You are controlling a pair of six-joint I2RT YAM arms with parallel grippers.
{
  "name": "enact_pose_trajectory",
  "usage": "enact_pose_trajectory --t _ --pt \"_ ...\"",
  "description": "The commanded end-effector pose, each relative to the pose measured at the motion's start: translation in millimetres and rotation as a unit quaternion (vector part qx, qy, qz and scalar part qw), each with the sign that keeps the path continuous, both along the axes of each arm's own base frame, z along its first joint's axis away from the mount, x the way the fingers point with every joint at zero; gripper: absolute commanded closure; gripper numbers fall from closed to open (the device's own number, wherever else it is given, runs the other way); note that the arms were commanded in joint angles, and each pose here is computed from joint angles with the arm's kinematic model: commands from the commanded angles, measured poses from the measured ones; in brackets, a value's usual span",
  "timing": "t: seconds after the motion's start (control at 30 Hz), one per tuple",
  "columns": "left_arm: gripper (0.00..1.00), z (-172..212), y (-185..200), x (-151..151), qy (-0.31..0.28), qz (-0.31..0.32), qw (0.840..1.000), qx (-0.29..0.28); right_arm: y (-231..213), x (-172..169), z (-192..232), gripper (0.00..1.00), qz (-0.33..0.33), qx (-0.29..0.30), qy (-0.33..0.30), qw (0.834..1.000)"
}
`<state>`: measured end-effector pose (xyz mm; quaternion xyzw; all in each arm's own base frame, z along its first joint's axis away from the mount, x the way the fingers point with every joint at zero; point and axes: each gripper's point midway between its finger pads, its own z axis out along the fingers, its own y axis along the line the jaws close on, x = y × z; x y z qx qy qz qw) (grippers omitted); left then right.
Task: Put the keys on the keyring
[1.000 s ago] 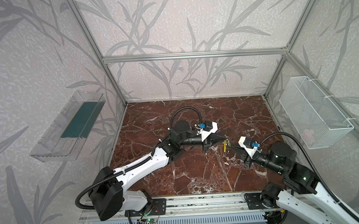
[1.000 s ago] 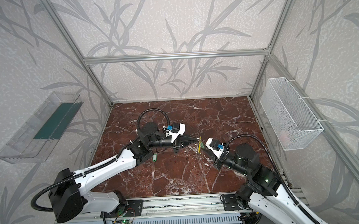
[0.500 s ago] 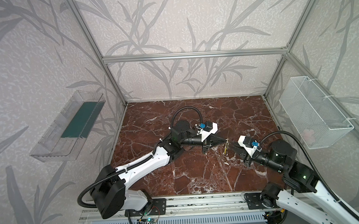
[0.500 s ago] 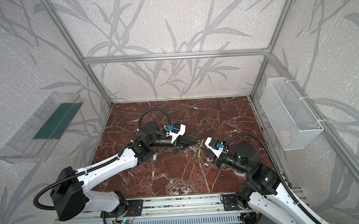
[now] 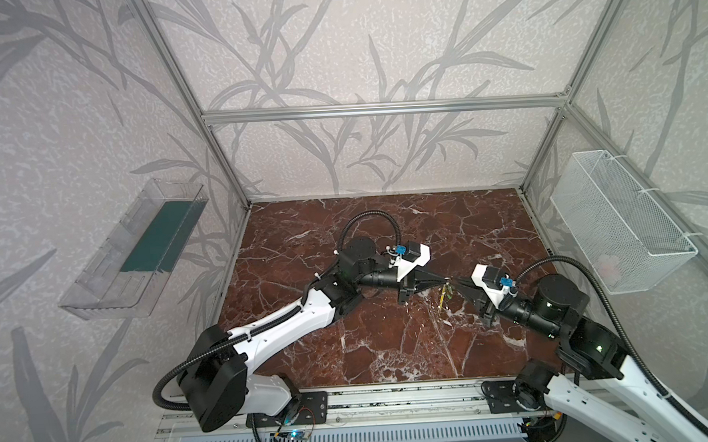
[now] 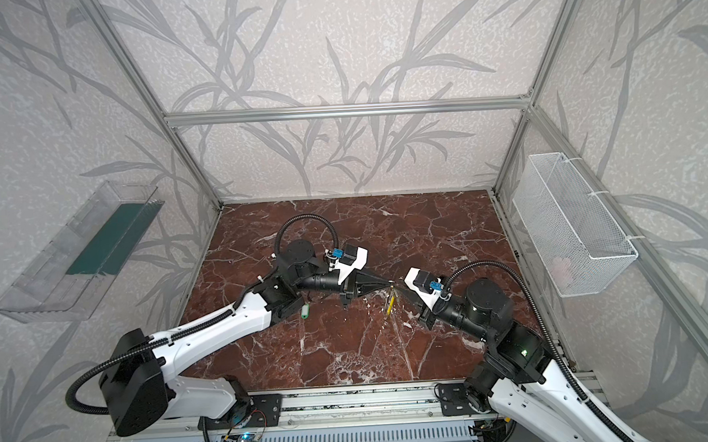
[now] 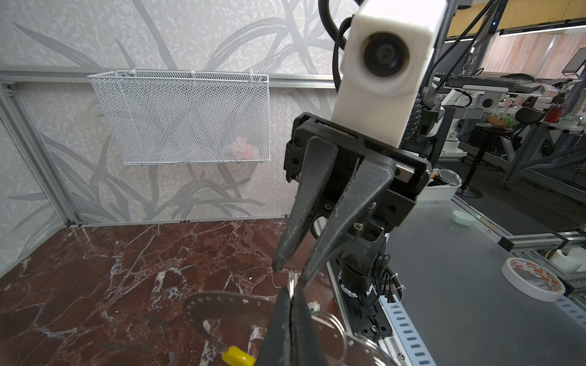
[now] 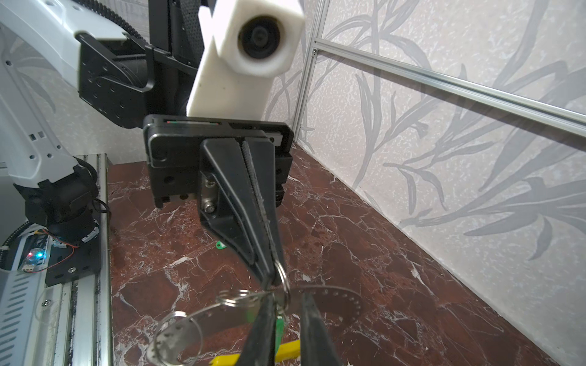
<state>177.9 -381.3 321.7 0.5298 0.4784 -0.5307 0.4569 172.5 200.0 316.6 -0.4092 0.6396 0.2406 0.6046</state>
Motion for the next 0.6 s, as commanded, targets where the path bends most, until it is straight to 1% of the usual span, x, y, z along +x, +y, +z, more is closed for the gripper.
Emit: enact_pose_trajectory --t 0.0,0.13,0.27,0.43,0.57 --pt "1.00 18.9 3.7 -7.1 -0.022 -0.013 0.999 -0.018 4.1 -0.9 5.3 0.85 0.012 0.012 0.000 1.000" --pt "1.00 19.9 3.8 -7.1 -0.024 -0.014 0.999 -0.019 7.0 -2.8 3.3 0.89 0.023 0.011 0.006 1.000" --pt "1.00 21.1 4.0 -7.4 -0.027 -0.014 0.999 -0.020 7.7 -3.9 -1.4 0.90 0.028 0.007 0.018 0.999" --pt "1.00 20.1 3.9 -7.3 -0.027 -0.015 0.999 -0.017 6.2 -5.3 -5.4 1.00 0.030 0.005 0.023 0.999" --pt "1.00 16.0 3.7 -6.1 -0.037 -0.012 0.999 0.000 4.1 -7.0 -9.6 1.00 0.031 -0.004 0.032 0.999"
